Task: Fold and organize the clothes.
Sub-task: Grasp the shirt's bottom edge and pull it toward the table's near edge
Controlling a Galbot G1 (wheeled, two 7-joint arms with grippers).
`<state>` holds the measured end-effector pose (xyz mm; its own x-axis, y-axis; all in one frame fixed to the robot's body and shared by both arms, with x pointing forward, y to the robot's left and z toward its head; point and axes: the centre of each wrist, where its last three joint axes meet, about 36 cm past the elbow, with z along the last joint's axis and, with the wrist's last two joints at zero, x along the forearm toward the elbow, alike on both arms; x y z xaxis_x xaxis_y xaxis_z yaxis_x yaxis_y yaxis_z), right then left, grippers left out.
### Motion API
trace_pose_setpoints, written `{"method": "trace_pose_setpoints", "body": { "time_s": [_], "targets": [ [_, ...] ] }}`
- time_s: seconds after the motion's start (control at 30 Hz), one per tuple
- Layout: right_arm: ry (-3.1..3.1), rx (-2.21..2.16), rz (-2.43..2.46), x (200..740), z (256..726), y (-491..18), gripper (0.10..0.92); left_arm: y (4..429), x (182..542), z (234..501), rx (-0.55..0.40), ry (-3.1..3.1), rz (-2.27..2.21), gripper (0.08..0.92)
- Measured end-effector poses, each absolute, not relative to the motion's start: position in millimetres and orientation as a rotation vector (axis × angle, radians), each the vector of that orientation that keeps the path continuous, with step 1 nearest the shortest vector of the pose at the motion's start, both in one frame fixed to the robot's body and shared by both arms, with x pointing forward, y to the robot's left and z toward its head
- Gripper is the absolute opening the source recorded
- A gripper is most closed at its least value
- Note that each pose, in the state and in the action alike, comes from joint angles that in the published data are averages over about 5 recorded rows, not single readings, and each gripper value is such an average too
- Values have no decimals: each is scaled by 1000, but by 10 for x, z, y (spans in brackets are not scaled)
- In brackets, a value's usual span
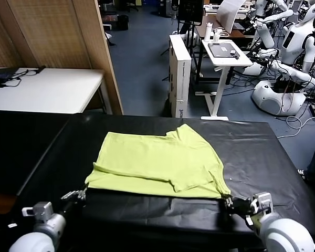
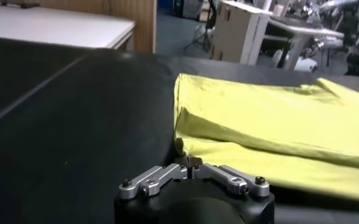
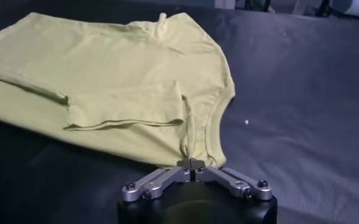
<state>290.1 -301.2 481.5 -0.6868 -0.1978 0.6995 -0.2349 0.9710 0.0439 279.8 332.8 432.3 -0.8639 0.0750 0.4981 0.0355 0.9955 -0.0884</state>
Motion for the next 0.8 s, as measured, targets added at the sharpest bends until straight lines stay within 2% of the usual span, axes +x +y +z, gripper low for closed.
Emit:
{"method": "trace_pose_setpoints", "body": {
  "time_s": [0.07, 0.1, 0.2, 0.33, 0.43, 0.47, 0.6, 0.67, 0.8],
  "targets": [
    [-2348, 305, 62, 2885, 4827, -3002, 166, 3332, 2765, 4331, -78, -2609, 97, 147],
    [-2349, 307, 62, 2876, 4838, -2996, 204, 3335, 2749, 4337, -78, -2605, 95, 147],
    [-2355, 315, 65, 2847, 4881, -2981, 388, 3335, 2708, 4352, -76, -2592, 92, 191],
    [-2364, 326, 72, 2807, 4952, -2964, 634, 3324, 2666, 4369, -62, -2576, 91, 400],
    [-2379, 338, 70, 2786, 5035, -2955, 817, 3317, 2640, 4391, -51, -2566, 88, 589],
    [-2387, 342, 69, 2787, 5068, -2956, 854, 3316, 2634, 4399, -48, -2562, 86, 665],
    [-2417, 360, 57, 2847, 5179, -2989, 902, 3322, 2628, 4424, -36, -2542, 85, 860],
    [-2431, 372, 50, 2929, 5207, -3018, 906, 3332, 2639, 4453, -36, -2540, 94, 895],
    [-2472, 381, 27, 3241, 5237, -3108, 907, 3386, 2707, 4566, -78, -2552, 91, 906]
  ]
}}
